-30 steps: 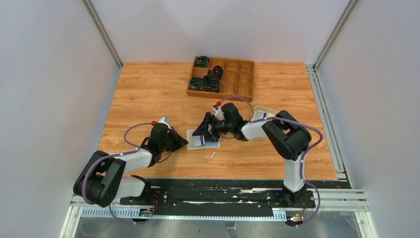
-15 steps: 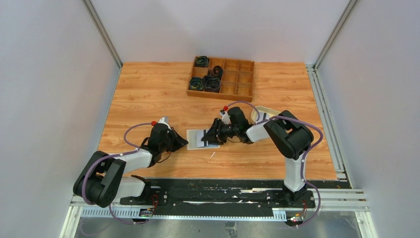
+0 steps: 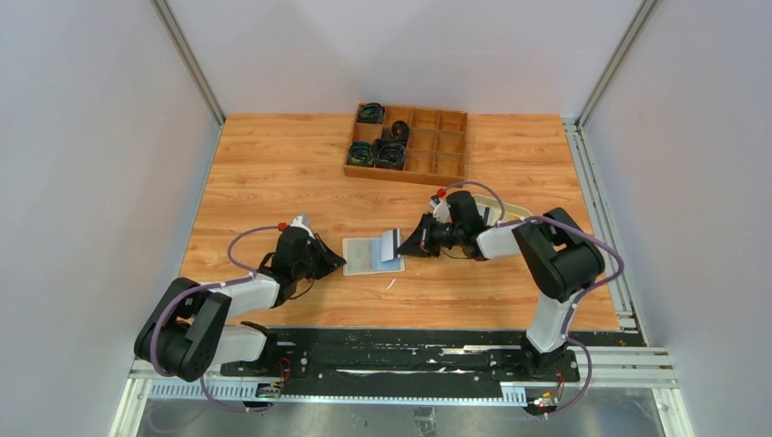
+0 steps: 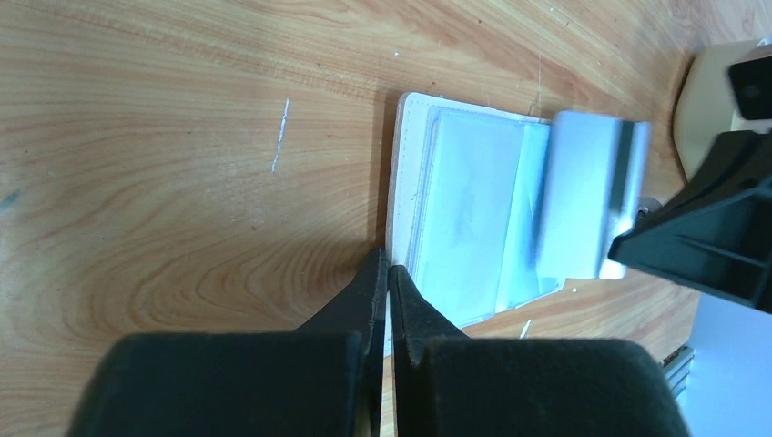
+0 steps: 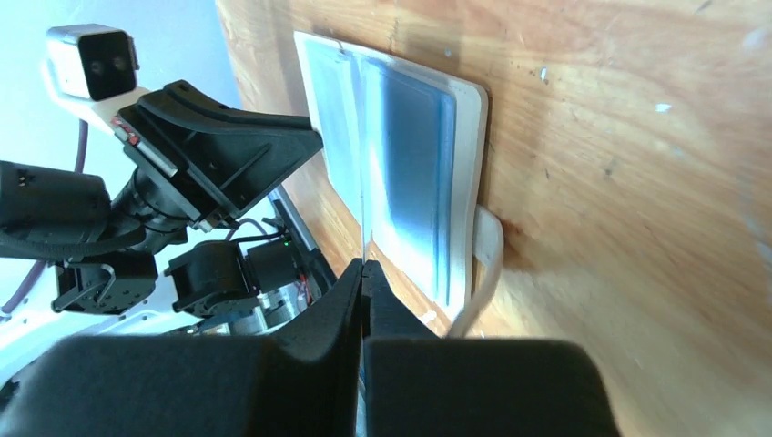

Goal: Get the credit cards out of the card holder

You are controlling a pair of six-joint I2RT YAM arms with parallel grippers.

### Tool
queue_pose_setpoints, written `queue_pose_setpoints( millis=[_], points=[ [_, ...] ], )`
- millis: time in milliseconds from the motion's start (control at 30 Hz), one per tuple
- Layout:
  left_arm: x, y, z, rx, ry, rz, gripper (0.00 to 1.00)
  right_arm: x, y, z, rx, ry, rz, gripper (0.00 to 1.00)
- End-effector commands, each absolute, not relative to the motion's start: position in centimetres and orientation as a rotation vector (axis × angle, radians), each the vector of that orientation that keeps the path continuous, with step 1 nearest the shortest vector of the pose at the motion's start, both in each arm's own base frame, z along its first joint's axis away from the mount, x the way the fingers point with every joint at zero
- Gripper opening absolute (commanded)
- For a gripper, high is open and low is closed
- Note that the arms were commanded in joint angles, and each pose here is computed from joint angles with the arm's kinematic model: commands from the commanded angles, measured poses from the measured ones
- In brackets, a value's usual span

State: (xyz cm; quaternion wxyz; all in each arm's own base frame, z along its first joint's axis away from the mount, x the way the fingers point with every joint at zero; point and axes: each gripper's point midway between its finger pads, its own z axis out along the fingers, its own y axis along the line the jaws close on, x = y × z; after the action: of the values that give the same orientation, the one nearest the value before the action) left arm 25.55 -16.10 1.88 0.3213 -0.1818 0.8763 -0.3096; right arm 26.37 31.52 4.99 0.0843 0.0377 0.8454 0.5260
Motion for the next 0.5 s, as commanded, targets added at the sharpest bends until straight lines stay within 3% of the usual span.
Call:
queue_pose_setpoints(
  millis=[0,200,467],
  points=[
    [23.5,-14.9,-0.6,-0.478,2.393,-0.728,0.00,26.6,28.0,7.0,0.023,2.506,1.472,0.00],
    [23.7,-15.0,-0.3,-0.464,2.386,-0.731,0.00,29.0,21.9,12.6,0.000,2.418,1.296,0.00],
    [23.6,-15.0,-0.2,-0.446,2.384,-0.734,0.00,31.6,10.6,13.4,0.355,2.365,1.133,0.00]
  ],
)
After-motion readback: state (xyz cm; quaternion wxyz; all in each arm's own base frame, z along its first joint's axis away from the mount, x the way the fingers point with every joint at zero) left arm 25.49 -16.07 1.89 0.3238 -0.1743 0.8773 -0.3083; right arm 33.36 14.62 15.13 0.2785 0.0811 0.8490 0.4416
